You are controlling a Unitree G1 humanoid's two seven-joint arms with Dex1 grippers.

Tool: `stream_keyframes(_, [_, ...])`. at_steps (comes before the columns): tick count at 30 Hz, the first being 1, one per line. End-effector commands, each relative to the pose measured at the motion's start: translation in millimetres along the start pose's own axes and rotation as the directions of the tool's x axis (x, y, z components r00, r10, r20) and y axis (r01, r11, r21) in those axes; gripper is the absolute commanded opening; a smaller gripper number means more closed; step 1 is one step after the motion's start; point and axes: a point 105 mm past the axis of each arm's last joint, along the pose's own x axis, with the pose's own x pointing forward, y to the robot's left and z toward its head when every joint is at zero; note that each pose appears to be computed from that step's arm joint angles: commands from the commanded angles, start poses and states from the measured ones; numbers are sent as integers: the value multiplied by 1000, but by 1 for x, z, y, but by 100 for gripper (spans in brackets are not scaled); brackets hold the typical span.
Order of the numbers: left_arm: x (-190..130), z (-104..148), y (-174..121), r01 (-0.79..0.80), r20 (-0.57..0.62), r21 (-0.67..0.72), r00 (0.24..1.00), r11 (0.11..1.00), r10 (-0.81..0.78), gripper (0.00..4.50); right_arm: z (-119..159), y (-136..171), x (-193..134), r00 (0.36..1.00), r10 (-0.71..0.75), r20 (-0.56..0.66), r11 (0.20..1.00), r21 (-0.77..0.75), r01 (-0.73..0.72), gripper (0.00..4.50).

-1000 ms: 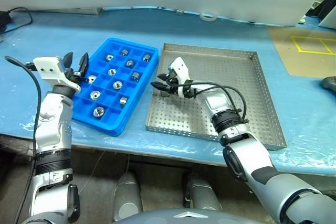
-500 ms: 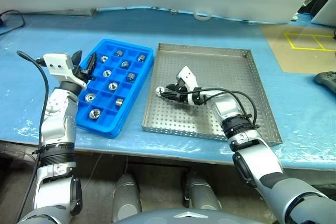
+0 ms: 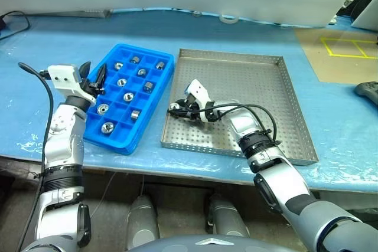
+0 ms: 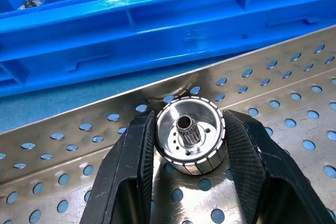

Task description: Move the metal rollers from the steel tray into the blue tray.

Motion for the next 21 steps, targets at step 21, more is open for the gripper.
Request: stream_keyframes(21, [-96, 67, 71, -453, 230, 28, 870, 891, 435, 253, 152, 78, 70, 890, 259, 375, 966, -107, -236, 161])
